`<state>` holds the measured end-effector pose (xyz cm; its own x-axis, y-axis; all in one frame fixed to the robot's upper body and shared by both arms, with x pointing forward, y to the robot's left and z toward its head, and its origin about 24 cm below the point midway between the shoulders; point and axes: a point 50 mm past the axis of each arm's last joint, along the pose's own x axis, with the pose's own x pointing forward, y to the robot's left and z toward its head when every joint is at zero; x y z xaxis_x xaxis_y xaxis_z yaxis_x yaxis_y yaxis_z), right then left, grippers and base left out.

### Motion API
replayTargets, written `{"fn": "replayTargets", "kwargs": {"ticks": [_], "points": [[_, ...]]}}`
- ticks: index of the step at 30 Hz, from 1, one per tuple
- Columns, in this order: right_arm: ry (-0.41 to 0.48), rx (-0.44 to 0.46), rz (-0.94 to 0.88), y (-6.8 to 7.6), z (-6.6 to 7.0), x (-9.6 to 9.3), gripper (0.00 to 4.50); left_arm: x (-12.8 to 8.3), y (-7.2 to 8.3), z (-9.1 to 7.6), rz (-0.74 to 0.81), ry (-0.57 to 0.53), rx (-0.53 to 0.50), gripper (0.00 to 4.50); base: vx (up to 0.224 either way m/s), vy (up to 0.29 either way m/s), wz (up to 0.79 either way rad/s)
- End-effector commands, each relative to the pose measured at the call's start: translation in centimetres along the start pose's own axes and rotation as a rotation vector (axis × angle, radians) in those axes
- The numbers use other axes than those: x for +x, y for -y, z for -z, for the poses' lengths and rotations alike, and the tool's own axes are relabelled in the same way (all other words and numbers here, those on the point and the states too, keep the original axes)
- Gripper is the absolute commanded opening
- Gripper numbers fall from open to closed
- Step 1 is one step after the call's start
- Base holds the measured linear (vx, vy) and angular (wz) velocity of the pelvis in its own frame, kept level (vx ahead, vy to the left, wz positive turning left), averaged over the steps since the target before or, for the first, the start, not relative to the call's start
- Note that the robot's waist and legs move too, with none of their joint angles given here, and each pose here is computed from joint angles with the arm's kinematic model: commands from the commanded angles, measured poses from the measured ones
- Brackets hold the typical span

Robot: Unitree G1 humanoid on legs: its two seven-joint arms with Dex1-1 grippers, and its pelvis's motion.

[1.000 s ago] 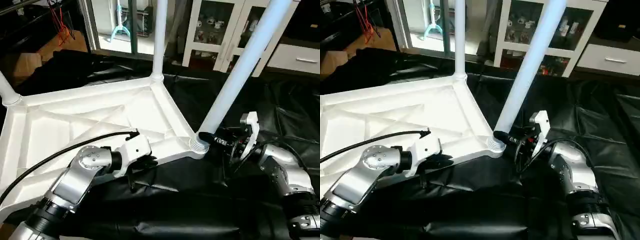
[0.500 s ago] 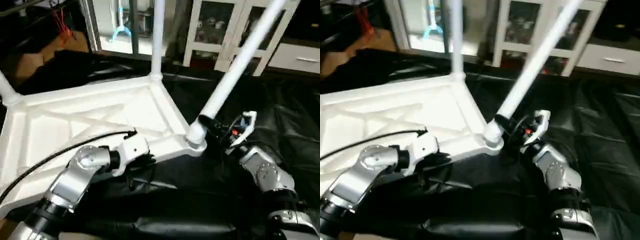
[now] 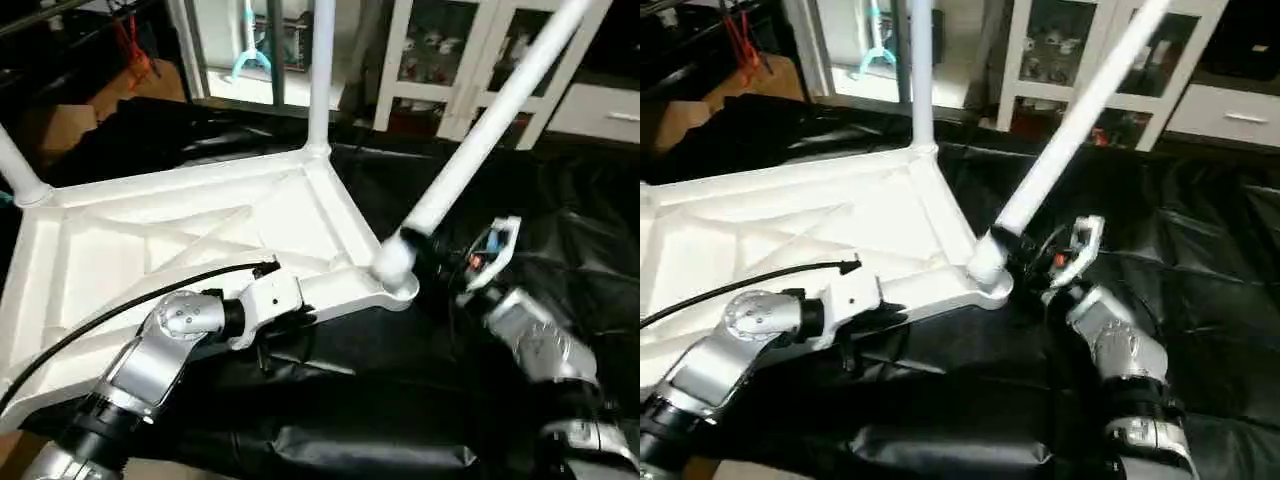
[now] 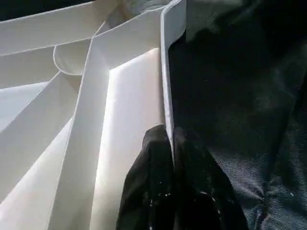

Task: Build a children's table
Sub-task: Insert table leg to table base

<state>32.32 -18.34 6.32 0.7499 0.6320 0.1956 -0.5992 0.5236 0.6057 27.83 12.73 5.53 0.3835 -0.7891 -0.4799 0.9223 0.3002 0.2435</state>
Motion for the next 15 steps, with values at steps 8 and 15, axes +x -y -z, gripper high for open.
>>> {"fn": "replayTargets", "kwargs": {"ticks": [8, 15], "points": [[0.097, -0.418, -0.093, -2.5, -7.0, 1.7, 1.86, -2.6, -3.5, -5.1, -0.141, 0.438, -0.097, 1.09, 0.000, 0.000, 0.00], [-0.127, -0.658, -0.181, -4.6, -5.2, 3.0, 1.86, -5.4, -8.8, -12.4, -0.373, 0.838, -0.259, 1.74, 0.000, 0.000, 0.00]]}}
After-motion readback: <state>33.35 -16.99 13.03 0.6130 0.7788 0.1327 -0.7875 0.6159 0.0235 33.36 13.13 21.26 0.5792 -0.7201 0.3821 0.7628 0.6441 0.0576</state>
